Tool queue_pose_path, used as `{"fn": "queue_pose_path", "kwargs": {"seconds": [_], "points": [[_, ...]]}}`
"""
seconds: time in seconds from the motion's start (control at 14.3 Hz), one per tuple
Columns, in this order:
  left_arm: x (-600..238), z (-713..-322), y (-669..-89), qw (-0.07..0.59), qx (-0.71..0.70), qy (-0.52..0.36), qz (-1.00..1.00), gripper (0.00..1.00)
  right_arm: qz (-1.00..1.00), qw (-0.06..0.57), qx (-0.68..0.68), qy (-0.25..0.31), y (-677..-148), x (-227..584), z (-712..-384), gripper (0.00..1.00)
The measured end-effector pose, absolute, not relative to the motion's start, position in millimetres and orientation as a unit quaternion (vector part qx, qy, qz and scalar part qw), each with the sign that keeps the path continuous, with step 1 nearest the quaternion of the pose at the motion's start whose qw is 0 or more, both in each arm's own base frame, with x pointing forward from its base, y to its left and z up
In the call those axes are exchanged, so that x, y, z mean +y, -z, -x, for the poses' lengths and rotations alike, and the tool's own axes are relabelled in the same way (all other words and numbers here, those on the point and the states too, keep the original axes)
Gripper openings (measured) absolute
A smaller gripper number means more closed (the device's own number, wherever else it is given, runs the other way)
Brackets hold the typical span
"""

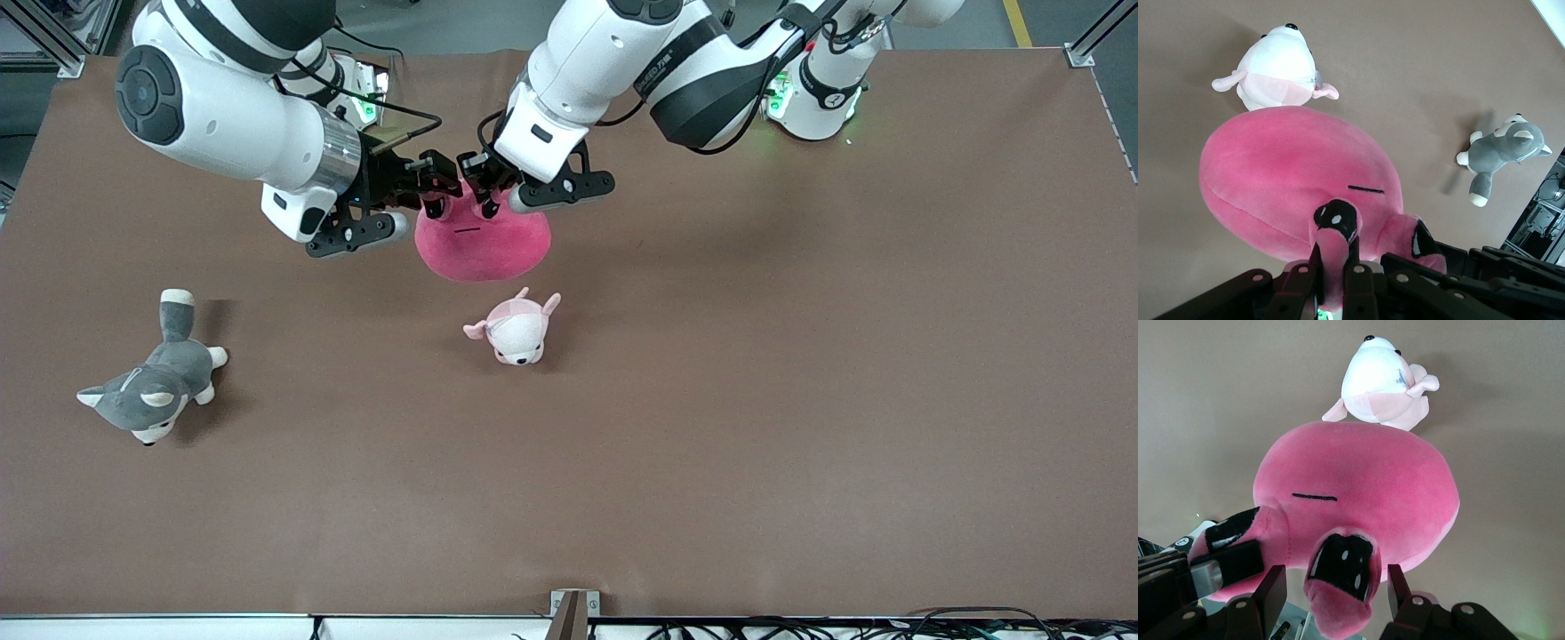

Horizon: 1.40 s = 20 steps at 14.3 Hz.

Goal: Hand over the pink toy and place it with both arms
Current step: 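Grasp the plush's other ear with the right gripper, then open the left gripper and withdraw it while the right gripper carries the plush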

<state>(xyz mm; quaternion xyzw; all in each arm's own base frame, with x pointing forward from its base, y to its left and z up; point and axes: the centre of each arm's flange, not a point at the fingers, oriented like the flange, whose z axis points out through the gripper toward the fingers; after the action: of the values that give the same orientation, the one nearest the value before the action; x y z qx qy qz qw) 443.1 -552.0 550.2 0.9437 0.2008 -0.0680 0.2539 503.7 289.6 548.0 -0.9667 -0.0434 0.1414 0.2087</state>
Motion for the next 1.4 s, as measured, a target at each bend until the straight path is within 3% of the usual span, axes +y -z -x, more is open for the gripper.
{"fn": "queue_pose_path", "kwargs": {"seconds": [0.35, 0.42, 0.7, 0.84, 1.05, 1.33, 1.4], "points": [[-551.6, -443.7, -550.0, 0.254, 0.201, 0.068, -0.944, 0.13, 0.967, 0.209, -0.055, -0.138, -547.8, 287.4, -504.9, 0.15], [-551.5, -443.7, -550.0, 0.253, 0.201, 0.068, -0.944, 0.13, 0.966, 0.21, -0.07, -0.134, -547.6, 286.5, -505.4, 0.11], [-551.4, -443.9, -550.2, 0.253, 0.201, 0.066, -0.944, 0.12, 0.963, 0.215, -0.102, -0.126, -546.0, 281.6, -508.6, 0.1], [-550.5, -444.5, -554.5, 0.249, 0.194, 0.048, -0.948, 0.26, 0.963, 0.215, -0.104, -0.126, -545.4, 281.7, -508.7, 0.1], [-544.0, -442.7, -566.9, 0.233, 0.184, 0.028, -0.955, 0.58, 0.962, 0.21, -0.105, -0.138, -542.4, 279.3, -506.8, 0.1], [-497.7, -456.3, -584.1, 0.148, 0.157, -0.011, -0.976, 0.96, 0.963, 0.215, -0.1, -0.131, -543.4, 252.4, -519.8, 0.1], [-475.2, -465.8, -588.2, 0.123, 0.145, -0.01, -0.982, 1.0, 0.963, 0.218, -0.098, -0.124, -545.5, 238.9, -526.7, 0.1]]}}
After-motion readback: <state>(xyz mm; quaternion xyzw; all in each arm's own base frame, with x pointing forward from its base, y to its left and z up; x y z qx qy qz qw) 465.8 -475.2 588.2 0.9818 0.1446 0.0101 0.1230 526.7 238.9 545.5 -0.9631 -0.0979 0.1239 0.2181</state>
